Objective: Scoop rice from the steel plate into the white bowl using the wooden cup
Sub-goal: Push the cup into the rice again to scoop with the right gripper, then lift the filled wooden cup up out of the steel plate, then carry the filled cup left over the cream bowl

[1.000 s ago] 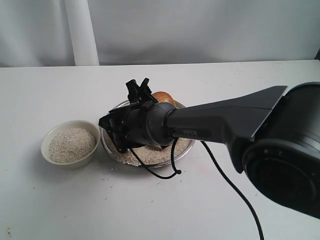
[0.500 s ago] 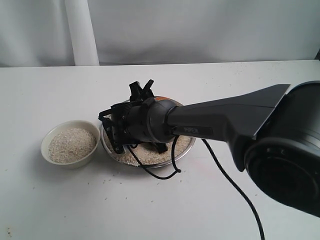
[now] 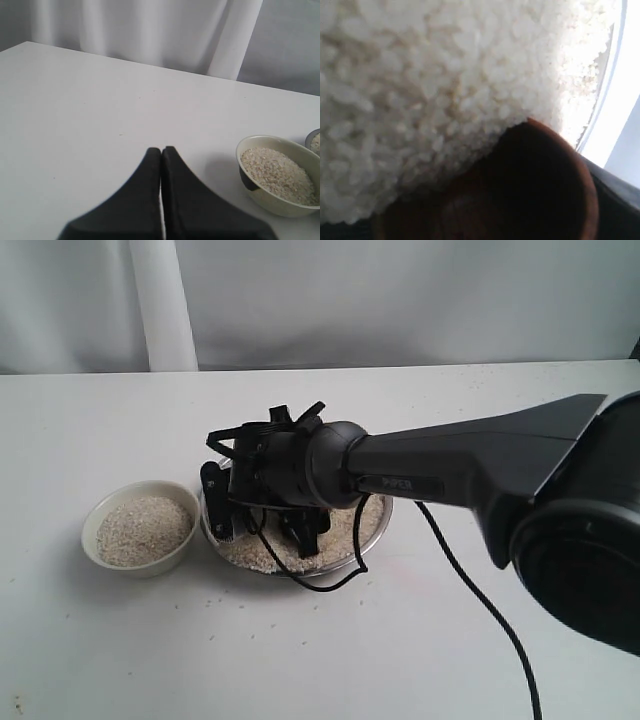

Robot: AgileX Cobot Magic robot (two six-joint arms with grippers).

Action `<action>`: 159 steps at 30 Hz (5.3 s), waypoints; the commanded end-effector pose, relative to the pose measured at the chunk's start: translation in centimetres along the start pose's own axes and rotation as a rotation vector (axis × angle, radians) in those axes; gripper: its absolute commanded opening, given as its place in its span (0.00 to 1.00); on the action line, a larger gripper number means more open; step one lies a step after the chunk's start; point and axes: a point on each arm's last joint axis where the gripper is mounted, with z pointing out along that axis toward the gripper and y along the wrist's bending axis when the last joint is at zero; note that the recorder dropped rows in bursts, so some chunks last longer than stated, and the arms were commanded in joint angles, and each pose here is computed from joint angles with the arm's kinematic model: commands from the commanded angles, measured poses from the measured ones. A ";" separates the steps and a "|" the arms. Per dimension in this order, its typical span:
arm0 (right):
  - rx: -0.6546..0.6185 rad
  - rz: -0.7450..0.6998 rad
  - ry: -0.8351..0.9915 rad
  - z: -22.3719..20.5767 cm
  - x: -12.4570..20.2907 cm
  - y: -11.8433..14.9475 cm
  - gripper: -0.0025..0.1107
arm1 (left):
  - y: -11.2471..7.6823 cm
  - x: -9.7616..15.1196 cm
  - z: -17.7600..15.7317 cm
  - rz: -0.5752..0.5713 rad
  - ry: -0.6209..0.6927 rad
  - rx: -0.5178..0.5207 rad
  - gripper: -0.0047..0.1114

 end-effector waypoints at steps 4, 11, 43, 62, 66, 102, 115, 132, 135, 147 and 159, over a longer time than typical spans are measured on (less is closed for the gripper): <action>-0.077 0.103 -0.096 -0.1 -0.9 0.8 0.02 | 0.0 0.0 0.1 -0.006 0.003 0.004 0.04; -0.112 0.184 -0.106 0.5 -0.2 0.5 0.02 | 0.0 0.0 0.1 -0.006 0.003 0.004 0.04; -0.287 0.756 -0.263 1.0 1.9 -1.5 0.02 | 0.0 0.0 0.1 -0.006 0.003 0.004 0.04; -0.283 0.873 -0.346 2.4 1.8 -0.9 0.02 | 0.0 0.0 0.1 -0.006 0.003 0.004 0.04; -0.282 0.881 -0.346 2.8 2.2 -0.6 0.02 | 0.0 0.0 0.1 -0.006 0.003 0.004 0.04; -0.125 0.964 -0.601 -3.1 4.9 -0.6 0.02 | 0.0 0.0 0.1 -0.006 0.003 0.004 0.04; -0.067 0.975 -0.682 -4.9 5.9 -0.4 0.02 | 0.0 0.0 0.1 -0.006 0.003 0.004 0.04; -0.063 0.759 -0.589 -9.0 5.1 -4.3 0.02 | 0.0 0.0 0.1 -0.006 0.003 0.004 0.04; -0.017 0.722 -0.638 -10.9 3.8 -5.6 0.02 | 0.0 0.0 0.1 -0.006 0.003 0.004 0.04; 0.072 0.556 -0.719 -15.6 -1.5 -7.8 0.02 | 0.0 0.0 0.1 -0.006 0.003 0.004 0.04; 0.169 0.211 -0.573 -11.8 -8.6 -5.0 0.02 | 0.0 0.0 0.1 -0.006 0.003 0.004 0.04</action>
